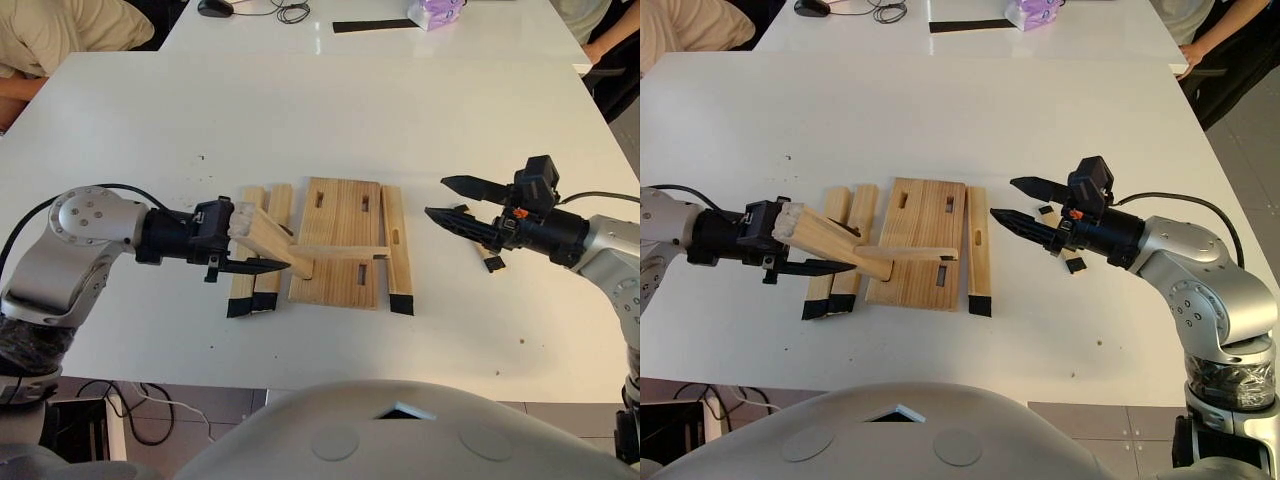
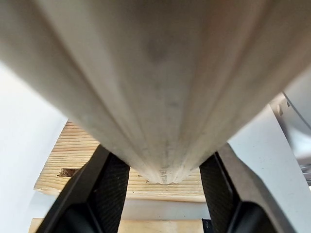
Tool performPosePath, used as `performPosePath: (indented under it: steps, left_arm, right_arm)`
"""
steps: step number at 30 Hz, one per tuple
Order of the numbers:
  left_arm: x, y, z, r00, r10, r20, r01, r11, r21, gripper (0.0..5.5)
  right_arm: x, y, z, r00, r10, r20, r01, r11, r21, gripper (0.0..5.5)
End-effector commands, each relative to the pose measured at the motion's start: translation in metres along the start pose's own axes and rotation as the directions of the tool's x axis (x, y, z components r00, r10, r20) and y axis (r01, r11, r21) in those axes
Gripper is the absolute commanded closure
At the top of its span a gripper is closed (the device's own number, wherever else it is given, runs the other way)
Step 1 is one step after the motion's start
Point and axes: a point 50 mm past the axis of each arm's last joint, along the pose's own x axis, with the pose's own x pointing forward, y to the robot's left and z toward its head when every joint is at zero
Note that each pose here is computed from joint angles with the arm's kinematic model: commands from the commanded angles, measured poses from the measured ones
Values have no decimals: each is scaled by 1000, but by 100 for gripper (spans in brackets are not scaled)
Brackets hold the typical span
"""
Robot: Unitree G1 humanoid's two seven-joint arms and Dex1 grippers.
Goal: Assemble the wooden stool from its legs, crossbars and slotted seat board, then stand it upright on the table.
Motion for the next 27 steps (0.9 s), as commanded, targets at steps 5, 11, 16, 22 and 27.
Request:
performPosePath:
  steps: [5,11,16,22,27]
  left_arm:
    - [3,-10,-49,969,13,-247,-71,972,-225,299]
    - [-7,-1,-42,962,145,-232,-195,958,-210,201]
    - [-35,-10,-37,907,312,-284,-386,885,-261,178]
    - [-22,-38,-56,733,485,-478,-679,572,-460,178]
    - [1,-41,-74,678,513,-526,-730,384,-565,178]
  right_arm:
    - [1,2,1,1000,-4,-11,4,1000,-5,220]
    - [-2,3,2,1000,-25,3,25,1000,-3,220]
    - [-11,9,0,998,-68,4,68,998,-7,220]
    - [-30,22,-10,981,-195,17,195,981,7,220]
    - [-21,20,-12,978,-205,36,204,979,12,220]
